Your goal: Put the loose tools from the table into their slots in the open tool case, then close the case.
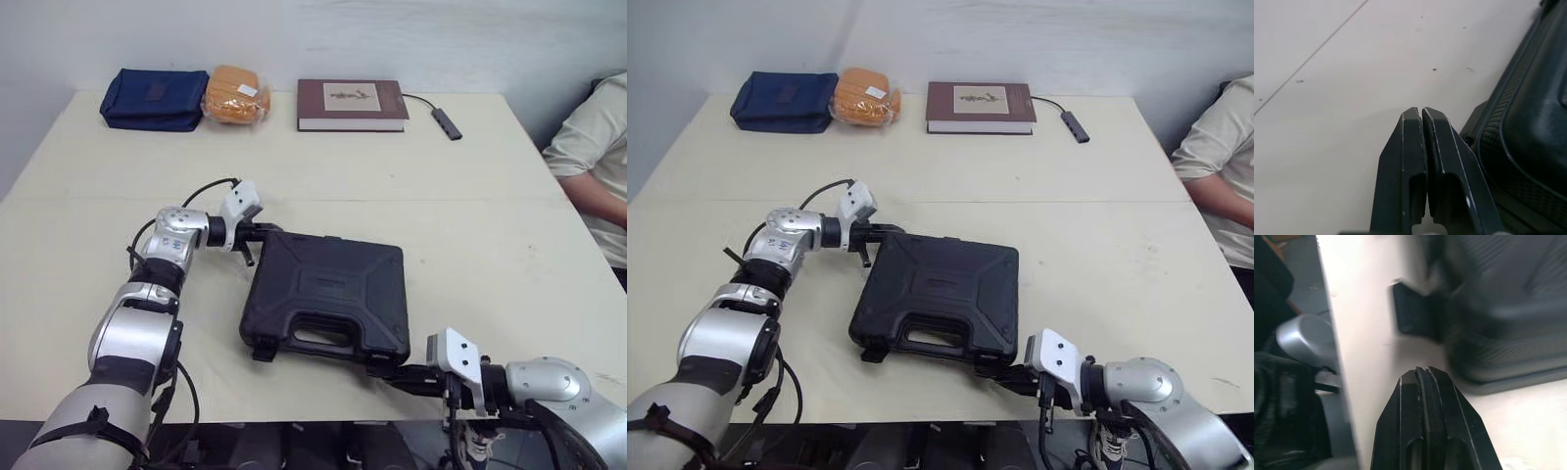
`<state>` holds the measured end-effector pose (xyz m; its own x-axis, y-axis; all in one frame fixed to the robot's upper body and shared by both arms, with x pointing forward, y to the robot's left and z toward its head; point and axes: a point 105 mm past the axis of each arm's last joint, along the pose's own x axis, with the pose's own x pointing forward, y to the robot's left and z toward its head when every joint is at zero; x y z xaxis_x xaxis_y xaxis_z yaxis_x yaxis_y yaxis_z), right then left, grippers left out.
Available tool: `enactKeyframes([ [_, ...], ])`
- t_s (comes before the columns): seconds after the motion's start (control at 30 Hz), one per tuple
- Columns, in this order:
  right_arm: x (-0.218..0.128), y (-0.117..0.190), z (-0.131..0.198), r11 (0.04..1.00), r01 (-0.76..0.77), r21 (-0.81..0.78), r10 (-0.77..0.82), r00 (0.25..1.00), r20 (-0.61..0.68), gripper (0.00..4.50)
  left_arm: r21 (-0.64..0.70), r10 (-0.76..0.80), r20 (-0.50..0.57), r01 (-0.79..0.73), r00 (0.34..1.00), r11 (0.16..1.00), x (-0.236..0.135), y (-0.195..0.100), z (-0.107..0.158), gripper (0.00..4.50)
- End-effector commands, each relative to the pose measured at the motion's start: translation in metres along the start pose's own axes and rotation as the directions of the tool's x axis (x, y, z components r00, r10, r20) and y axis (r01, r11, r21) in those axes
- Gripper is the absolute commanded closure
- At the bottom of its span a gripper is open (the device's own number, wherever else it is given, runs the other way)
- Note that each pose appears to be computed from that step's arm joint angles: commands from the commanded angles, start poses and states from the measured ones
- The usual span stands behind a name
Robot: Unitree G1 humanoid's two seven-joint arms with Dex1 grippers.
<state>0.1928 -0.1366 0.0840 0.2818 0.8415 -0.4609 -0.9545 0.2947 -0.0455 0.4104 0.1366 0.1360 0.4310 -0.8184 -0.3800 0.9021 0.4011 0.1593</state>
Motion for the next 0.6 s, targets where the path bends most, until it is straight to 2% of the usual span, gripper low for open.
enactKeyframes([
  [0.03, -0.006, -0.019, 0.005, 0.995, 0.082, -0.049, -0.081, 0.997, 0.013, 4.50, 0.034, -0.112, 0.017, 0.111, 0.994, 0.993, -0.004, -0.014, 0.000, 4.45],
  [0.33, -0.022, -0.063, -0.001, 0.965, 0.211, -0.156, -0.221, 0.974, -0.049, 4.50, 0.053, -0.338, 0.006, 0.337, 0.941, 0.940, -0.030, -0.060, -0.010, 4.45],
  [0.6, -0.044, -0.075, -0.011, 0.950, 0.263, -0.171, -0.285, 0.951, -0.122, 4.50, 0.067, -0.323, 0.025, 0.321, 0.946, 0.945, -0.044, -0.070, 0.000, 4.45],
])
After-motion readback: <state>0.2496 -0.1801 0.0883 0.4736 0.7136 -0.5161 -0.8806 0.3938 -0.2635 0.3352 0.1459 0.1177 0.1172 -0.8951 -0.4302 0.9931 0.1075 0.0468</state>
